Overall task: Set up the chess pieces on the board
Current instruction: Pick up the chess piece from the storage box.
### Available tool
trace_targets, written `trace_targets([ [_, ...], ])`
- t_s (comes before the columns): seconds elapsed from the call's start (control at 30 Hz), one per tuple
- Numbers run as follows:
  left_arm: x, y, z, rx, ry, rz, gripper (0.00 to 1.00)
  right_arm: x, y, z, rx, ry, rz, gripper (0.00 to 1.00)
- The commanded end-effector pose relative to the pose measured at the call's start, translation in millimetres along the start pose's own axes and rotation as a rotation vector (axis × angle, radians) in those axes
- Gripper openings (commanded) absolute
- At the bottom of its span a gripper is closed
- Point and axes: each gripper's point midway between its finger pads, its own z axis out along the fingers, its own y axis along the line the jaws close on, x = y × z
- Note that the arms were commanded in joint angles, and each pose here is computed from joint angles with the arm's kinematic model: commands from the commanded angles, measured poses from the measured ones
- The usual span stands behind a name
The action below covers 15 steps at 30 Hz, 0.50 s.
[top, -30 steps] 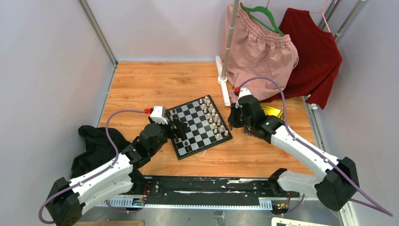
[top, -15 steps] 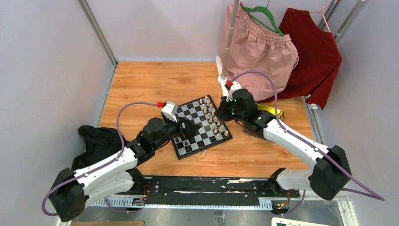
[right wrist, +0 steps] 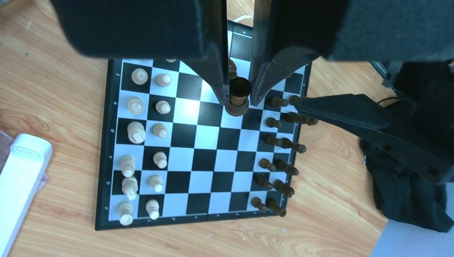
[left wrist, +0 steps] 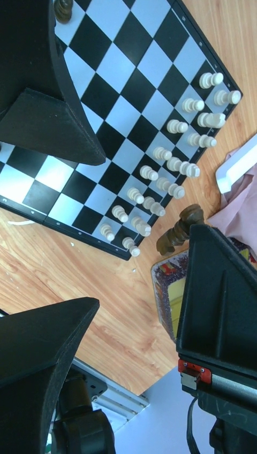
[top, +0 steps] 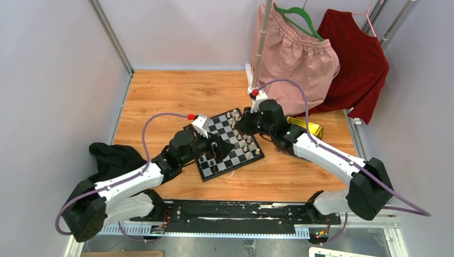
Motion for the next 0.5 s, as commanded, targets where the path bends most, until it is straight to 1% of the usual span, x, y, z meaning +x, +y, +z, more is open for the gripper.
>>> trace_targets([
  [0.0, -19, -17, 8, 0.079, -0.082, -0.019, 1.0, -33, 29, -2, -0.094, -0.094, 0.027, 0.0],
  [0.2, -26, -28, 19, 0.139, -0.12, -0.064, 1.0, -36, 36, -1, -0.125, -0.107, 0.056, 0.0],
  [0.47, -25, -26, 31, 0.15, -0.164, -0.135, 1.0, -32, 42, 3, -0.161, -0.099, 0.087, 0.0],
])
